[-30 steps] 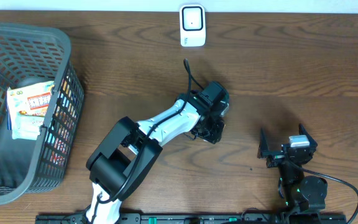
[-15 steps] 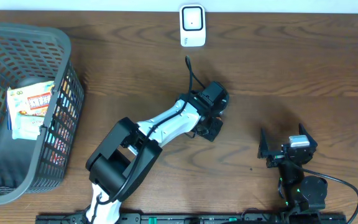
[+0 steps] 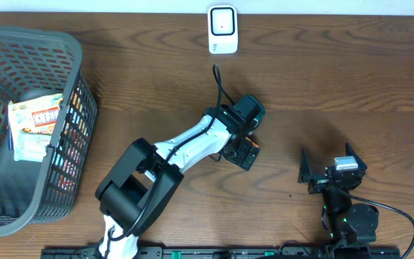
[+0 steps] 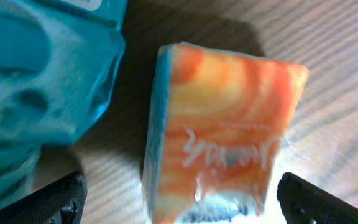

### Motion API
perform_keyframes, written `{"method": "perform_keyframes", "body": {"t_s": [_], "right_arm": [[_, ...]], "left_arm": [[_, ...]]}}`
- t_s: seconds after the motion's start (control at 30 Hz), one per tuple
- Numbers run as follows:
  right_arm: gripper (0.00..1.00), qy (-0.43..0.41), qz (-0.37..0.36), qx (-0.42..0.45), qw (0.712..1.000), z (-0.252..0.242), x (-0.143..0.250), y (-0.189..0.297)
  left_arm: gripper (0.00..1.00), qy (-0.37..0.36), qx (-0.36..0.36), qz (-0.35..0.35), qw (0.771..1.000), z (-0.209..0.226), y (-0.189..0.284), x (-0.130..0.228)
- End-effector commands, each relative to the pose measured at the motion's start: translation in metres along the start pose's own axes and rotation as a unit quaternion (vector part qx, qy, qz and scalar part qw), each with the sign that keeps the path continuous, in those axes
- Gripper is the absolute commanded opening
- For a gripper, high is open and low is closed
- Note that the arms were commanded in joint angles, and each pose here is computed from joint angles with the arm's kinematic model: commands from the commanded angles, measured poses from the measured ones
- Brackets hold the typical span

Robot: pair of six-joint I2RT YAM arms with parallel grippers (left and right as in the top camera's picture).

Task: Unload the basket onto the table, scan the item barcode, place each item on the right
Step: 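Place the orange box beside the bottle and open the left gripper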

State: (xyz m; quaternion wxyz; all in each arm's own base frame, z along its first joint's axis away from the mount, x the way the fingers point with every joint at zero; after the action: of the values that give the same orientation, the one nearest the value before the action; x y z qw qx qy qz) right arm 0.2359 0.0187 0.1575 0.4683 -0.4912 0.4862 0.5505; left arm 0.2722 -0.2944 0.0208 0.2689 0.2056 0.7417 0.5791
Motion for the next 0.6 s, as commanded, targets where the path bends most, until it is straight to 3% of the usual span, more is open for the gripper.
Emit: {"method": "perform_keyframes", "body": {"t_s": [0.0, 0.3, 0.57], "right_arm": [[0.99, -0.008, 0.003, 0.002, 1.0, -0.001, 0.001, 0.0], [0.99, -0.008, 0.003, 0.002, 1.0, -0.001, 0.001, 0.0], [0.99, -0.008, 0.003, 0.002, 1.0, -0.001, 0.001, 0.0]], "left_arm": [[0.98, -0.008, -0.003, -0.052, 0.999, -0.005, 0.039, -0.013], [0.98, -0.02, 0.003, -0.201, 0.979, -0.015, 0.154, -0.032], [0.98, 0.035, -0.026, -0.306, 0.951, 0.033, 0.239, -0.026]]}}
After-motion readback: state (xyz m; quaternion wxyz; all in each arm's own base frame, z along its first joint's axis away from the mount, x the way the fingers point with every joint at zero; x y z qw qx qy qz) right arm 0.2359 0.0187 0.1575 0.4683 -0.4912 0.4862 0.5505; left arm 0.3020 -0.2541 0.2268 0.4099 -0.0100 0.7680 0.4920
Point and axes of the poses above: each gripper's point midway between its finger pads, its own y axis back along the fingers, its own z axis along the line the jaws close on, x = y × z, the point moved 1 cm from there along y, back along the fingers, and after that the axes turned 7 degrees about -y, right-handed, at the moved point
